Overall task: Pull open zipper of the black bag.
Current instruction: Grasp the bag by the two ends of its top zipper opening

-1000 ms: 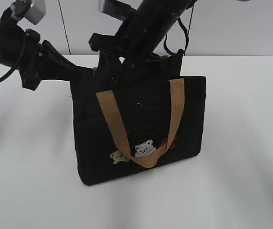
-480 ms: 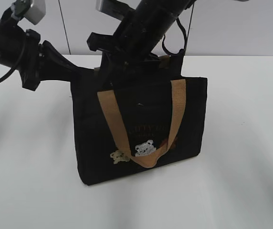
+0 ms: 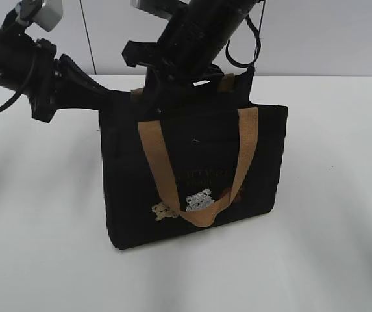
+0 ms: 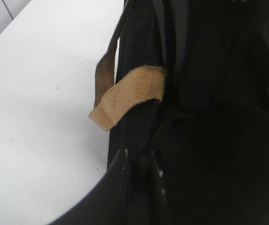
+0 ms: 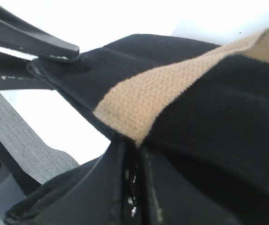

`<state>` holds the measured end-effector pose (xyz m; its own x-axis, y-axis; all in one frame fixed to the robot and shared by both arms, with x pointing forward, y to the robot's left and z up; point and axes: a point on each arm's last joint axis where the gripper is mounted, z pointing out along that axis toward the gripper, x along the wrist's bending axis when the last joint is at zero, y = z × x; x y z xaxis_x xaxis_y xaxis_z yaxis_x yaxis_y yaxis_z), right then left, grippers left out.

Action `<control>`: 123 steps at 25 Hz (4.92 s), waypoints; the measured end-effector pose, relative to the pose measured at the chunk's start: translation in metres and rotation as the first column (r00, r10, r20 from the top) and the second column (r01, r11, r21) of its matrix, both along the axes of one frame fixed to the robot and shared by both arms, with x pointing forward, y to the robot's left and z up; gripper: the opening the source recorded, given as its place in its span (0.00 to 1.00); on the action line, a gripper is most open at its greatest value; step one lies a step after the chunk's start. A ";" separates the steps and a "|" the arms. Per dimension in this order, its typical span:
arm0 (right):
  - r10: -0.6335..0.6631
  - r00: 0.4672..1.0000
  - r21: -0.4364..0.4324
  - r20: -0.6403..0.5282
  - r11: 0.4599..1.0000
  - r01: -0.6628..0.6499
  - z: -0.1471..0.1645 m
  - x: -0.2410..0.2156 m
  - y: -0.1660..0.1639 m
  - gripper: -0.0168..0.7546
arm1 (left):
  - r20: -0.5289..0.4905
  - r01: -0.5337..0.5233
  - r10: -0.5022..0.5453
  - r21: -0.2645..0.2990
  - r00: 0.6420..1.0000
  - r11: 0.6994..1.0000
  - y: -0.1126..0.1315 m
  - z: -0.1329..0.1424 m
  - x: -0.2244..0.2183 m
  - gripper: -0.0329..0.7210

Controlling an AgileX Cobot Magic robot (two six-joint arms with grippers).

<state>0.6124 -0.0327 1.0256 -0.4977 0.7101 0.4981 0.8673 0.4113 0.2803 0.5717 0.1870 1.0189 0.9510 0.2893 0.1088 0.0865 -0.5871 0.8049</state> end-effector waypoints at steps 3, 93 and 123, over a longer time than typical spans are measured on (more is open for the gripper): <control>0.000 1.000 0.000 0.004 1.000 0.000 0.001 0.001 -0.001 0.04 | 0.000 0.001 -0.001 0.001 1.000 1.000 0.000 0.000 0.000 0.11; 0.149 0.948 -0.179 0.280 0.979 -0.101 0.053 -0.009 -0.033 0.00 | 0.015 0.041 -0.042 0.067 0.999 0.997 0.001 -0.002 -0.002 0.11; 0.102 0.906 -0.293 0.411 0.956 0.026 0.100 -0.023 -0.061 0.65 | -0.161 -0.330 0.339 0.083 0.927 0.940 0.017 0.035 -0.016 0.77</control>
<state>0.5889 -0.0938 1.1252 -0.6431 0.7656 0.0171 0.6777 0.5587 0.4781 0.5554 0.2043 1.0539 0.8054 0.5923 -0.0221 0.4184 -0.5417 0.7290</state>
